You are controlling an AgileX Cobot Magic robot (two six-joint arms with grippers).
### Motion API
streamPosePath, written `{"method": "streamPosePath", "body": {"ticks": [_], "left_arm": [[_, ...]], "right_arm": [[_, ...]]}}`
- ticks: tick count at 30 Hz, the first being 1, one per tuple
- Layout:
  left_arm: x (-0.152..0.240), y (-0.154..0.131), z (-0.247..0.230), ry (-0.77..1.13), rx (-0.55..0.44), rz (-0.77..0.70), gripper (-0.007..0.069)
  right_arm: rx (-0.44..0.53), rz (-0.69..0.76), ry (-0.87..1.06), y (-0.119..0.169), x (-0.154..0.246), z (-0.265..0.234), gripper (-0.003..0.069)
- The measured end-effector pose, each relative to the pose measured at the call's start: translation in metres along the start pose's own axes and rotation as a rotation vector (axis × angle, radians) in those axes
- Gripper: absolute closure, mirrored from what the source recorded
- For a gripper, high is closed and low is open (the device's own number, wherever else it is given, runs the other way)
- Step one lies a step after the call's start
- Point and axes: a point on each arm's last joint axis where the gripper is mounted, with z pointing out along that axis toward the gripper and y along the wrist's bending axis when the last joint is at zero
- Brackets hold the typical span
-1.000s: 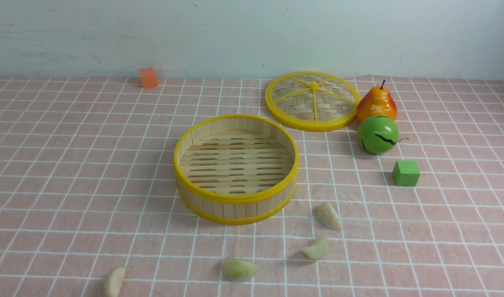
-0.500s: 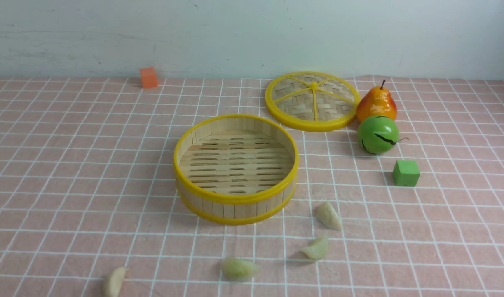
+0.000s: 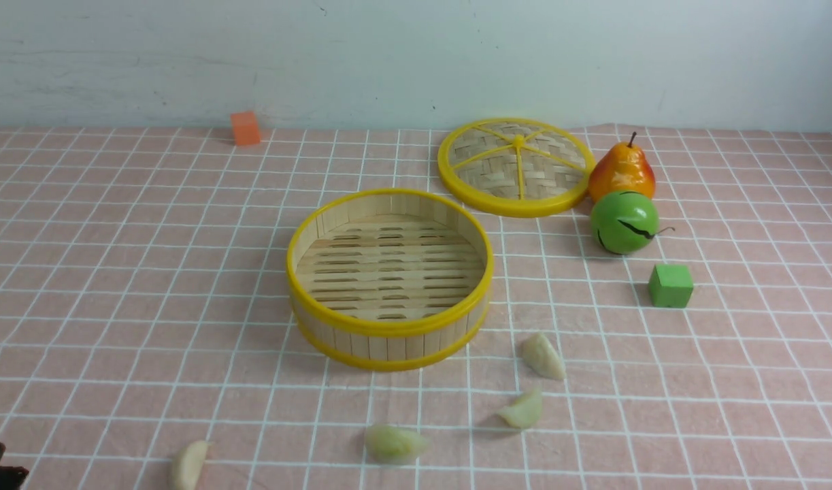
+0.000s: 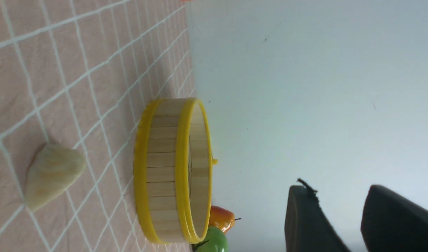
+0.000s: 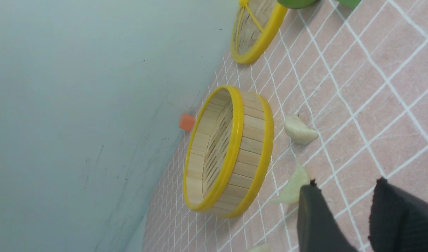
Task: Put the dumplings into the steamer on the table with the pink tablecloth.
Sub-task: 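Reach for and grasp a dumpling on the table with the left gripper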
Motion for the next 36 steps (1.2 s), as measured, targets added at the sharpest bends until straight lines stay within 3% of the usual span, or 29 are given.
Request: {"method": "streamPosePath", "body": {"ticks": [6, 10, 13, 14, 15, 19, 24, 28, 32, 36], "left_arm": [[-0.002, -0.053, -0.015, 0.001, 0.113, 0.394, 0.0387], [0.002, -0.073, -0.016, 0.095, 0.051, 0.622, 0.0388], [0.001, -0.085, 0.003, 0.288, -0.187, 0.782, 0.0432], [0.001, -0.084, 0.005, 0.295, -0.198, 0.779, 0.0436], [-0.002, -0.088, 0.015, 0.379, -0.313, 0.827, 0.0476], [-0.013, -0.101, 0.048, 0.597, -0.608, 0.914, 0.0616], [-0.010, -0.095, 0.080, 0.790, -0.751, 0.945, 0.0638], [0.005, -0.078, 0.111, 0.925, -0.829, 1.009, 0.0638], [0.015, -0.061, 0.136, 0.979, -0.917, 1.055, 0.0582], [0.024, -0.040, 0.168, 1.000, -0.968, 1.074, 0.0358]], "right_arm": [[-0.015, -0.100, -0.006, 0.005, -0.001, -0.001, 0.0420], [-0.051, -0.240, -0.039, 0.029, -0.011, -0.006, 0.0462], [0.006, -0.459, -0.019, 0.063, -0.028, -0.001, 0.0606], [-0.002, -0.472, -0.024, 0.066, -0.029, -0.002, 0.0615], [0.038, -0.579, 0.021, 0.081, -0.037, 0.004, 0.0660], [0.153, -0.845, 0.274, 0.125, -0.063, 0.040, 0.0679], [0.198, -0.922, 0.694, 0.145, -0.070, 0.087, 0.0677], [0.165, -1.045, 1.026, 0.147, -0.035, 0.121, 0.0669], [0.179, -1.165, 1.199, 0.141, -0.003, 0.129, 0.0669], [0.218, -1.308, 1.268, 0.139, 0.022, 0.129, 0.0662]]}}
